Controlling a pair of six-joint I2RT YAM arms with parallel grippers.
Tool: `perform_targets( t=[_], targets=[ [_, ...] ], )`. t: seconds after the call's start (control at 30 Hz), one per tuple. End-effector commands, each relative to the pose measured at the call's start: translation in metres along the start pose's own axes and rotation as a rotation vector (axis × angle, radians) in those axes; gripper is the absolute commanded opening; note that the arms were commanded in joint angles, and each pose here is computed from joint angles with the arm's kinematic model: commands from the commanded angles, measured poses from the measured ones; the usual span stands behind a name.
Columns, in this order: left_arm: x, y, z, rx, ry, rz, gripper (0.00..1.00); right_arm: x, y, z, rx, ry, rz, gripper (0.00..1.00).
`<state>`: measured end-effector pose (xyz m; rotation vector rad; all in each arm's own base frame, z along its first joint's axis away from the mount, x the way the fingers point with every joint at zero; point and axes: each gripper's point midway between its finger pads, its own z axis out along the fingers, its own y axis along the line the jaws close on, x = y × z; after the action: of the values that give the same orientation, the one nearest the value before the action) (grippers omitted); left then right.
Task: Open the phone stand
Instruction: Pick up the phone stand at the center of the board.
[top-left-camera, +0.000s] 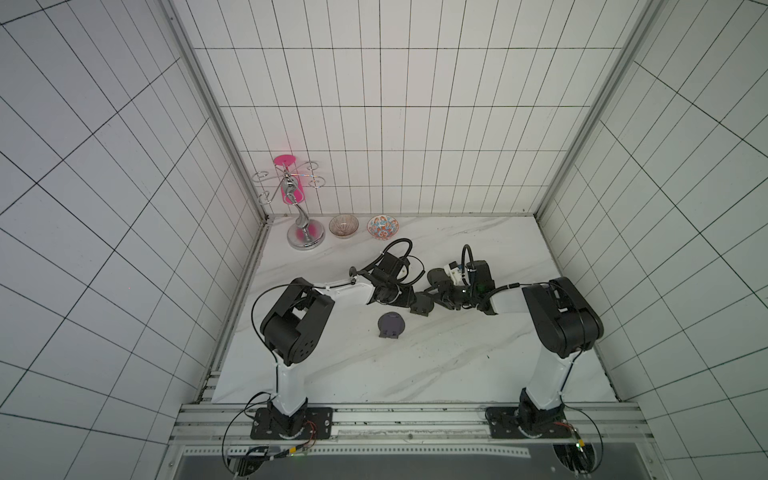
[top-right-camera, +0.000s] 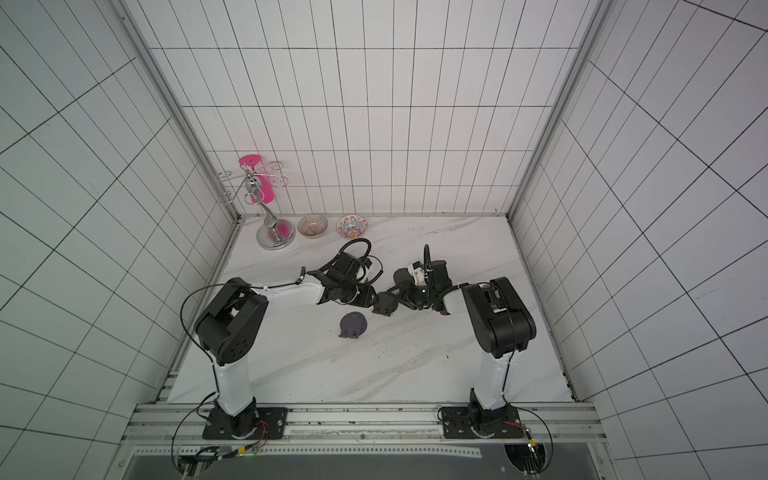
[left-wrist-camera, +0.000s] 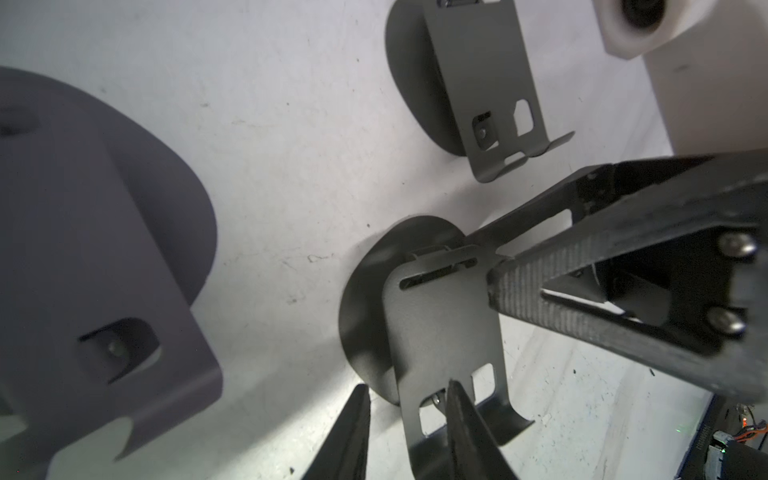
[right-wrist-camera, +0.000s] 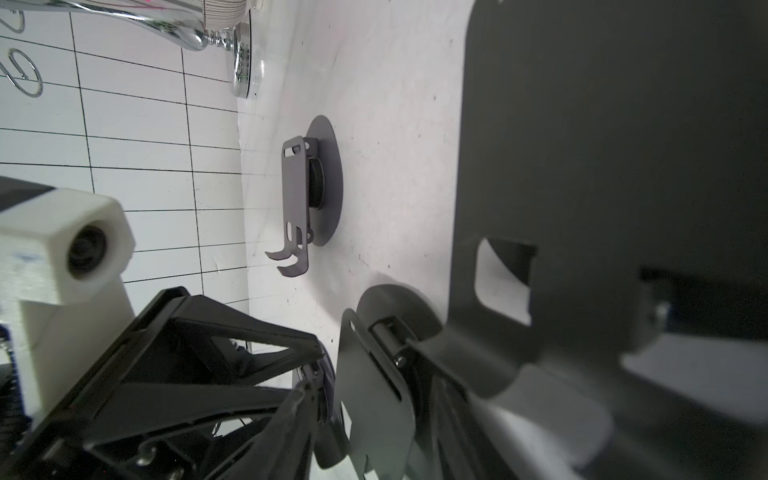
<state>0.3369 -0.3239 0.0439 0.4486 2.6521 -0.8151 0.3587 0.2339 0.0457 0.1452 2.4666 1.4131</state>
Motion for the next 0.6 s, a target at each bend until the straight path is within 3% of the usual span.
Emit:
perform_targets(
  t=[0.0, 0.3, 0.57],
  targets=[
    [-0.011, -0.005, 0.006, 0.02, -0.021, 0.013, 0.34, -0.009, 0.011, 0.009, -0.038, 0.001, -0.018, 0.48],
    [-0.012, -0.005, 0.014, 0.025, -0.011, 0.012, 0.33, -0.005, 0.004, 0.017, -0.045, 0.024, -0.008, 0.46],
    [-0.015, -0.001, 0.02, 0.019, -0.005, 0.015, 0.33, 0.003, 0.0, 0.023, -0.058, 0.045, 0.012, 0.29]
  ],
)
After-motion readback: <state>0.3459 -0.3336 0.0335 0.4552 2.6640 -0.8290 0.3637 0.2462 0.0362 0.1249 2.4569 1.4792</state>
